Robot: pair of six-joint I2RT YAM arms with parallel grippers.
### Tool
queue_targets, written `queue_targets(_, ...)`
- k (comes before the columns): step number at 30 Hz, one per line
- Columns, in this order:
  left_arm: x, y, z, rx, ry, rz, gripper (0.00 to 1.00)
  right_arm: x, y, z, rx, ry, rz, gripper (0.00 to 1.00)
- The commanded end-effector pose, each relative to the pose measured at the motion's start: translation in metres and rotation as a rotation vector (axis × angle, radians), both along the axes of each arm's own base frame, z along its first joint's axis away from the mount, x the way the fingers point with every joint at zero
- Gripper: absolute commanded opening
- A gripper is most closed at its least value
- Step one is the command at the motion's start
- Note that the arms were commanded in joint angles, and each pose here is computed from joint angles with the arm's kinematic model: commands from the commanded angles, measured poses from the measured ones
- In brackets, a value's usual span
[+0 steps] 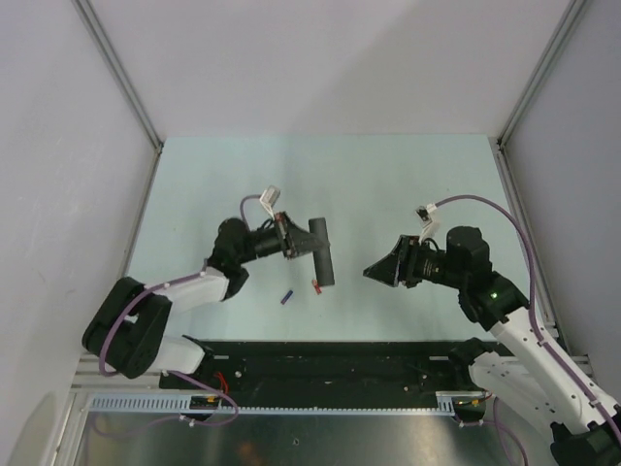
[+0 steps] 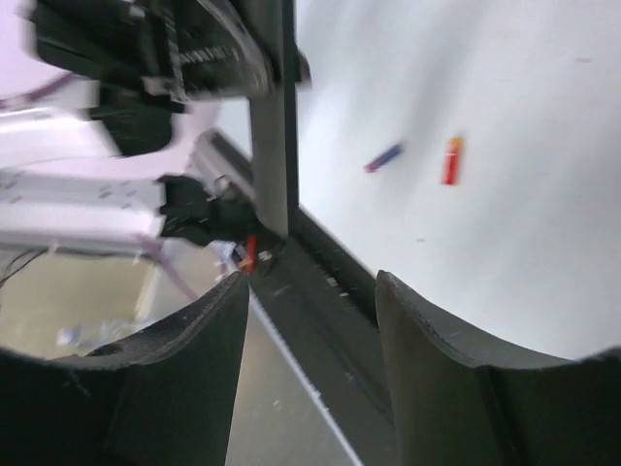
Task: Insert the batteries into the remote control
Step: Place the remote control at the center of the board.
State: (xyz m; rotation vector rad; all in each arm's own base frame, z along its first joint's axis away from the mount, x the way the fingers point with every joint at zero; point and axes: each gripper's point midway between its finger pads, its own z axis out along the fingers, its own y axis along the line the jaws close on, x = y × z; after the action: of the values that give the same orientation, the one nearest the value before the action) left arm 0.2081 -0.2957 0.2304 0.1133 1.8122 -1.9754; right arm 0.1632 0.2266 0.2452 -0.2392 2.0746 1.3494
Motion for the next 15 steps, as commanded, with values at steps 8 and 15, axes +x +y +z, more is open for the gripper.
queue_targets(8, 0.130, 0.103, -0.098, 1.261, -0.036, 0.629, 0.00, 0.047, -0.062, -0.049, -0.377, 0.000, -0.438, 0.55)
queue_targets(15, 0.135, 0.154, -0.100, 1.909, -0.183, 0.729, 0.00, 0.048, -0.067, -0.061, -0.485, -0.012, -0.476, 0.56)
